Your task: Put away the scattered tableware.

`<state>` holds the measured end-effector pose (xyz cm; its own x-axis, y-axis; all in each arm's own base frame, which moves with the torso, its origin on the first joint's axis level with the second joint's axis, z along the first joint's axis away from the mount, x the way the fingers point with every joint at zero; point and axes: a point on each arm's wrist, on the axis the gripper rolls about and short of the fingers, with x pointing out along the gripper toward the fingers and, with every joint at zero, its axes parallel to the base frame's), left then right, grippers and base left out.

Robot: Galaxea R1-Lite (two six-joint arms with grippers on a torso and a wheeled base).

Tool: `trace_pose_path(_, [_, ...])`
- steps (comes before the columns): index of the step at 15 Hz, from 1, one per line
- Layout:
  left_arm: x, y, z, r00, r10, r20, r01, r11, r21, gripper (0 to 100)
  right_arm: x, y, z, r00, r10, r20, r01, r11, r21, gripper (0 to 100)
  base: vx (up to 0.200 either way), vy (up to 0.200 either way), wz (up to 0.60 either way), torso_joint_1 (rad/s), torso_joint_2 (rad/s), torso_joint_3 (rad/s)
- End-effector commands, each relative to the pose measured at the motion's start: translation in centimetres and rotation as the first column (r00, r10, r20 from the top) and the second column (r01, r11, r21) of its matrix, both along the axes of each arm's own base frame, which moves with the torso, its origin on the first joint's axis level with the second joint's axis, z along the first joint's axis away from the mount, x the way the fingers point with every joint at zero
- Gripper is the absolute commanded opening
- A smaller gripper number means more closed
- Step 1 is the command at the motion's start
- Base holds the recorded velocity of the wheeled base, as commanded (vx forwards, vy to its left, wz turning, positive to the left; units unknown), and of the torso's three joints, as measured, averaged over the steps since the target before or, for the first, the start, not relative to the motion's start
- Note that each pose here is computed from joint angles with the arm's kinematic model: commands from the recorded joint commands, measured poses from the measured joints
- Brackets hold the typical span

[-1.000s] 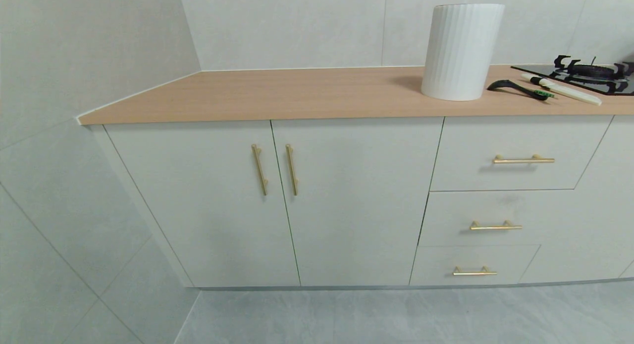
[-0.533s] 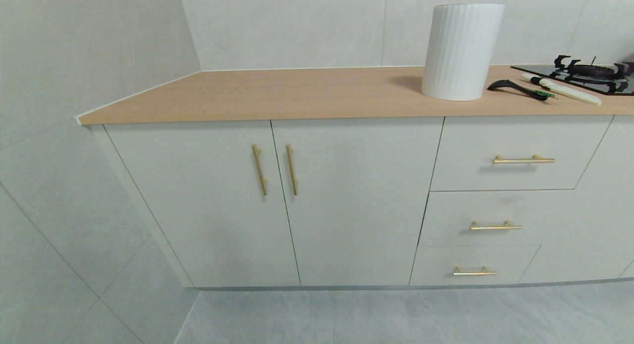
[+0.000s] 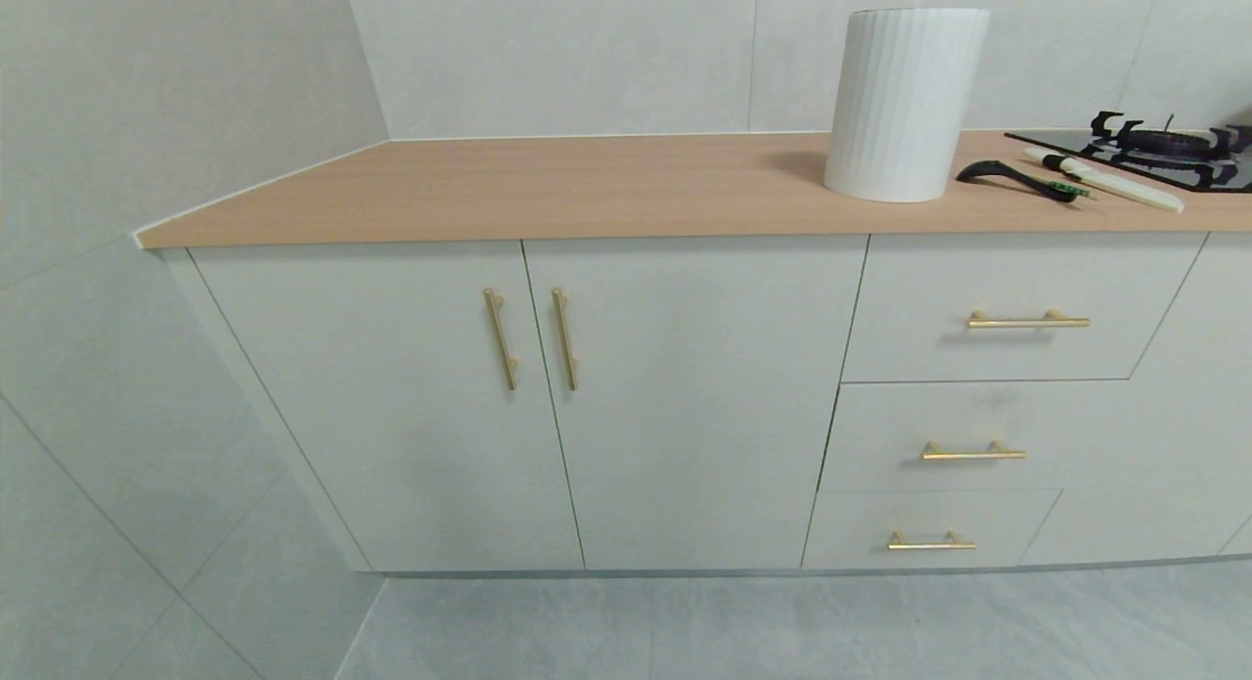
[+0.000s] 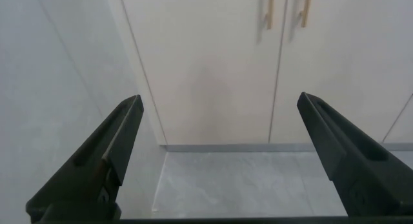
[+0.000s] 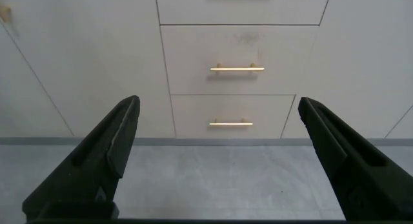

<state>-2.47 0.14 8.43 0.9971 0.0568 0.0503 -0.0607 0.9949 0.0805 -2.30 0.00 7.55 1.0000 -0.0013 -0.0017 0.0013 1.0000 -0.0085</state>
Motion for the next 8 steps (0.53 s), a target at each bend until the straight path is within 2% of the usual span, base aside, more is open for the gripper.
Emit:
trace_pose_path(1, [0.00,0.00,0.01,1.000,0.001,0.000,-0.001,1.000,-0.001,100,0.02,0.00,-0.01,1.000,0.000,-0.003,0.000,1.000,-0.001,100,0.000,-0.200,0.00,0.002,0.00,0.002])
trace_pose_path(8, [0.00,0.00,0.01,1.000,0.000,0.000,0.000,1.000,0.001,100,0.02,0.00,-0.01,1.000,0.000,-0.003,0.000,1.000,-0.001,100,0.000,-0.200,0.00,0.003,0.00,0.002])
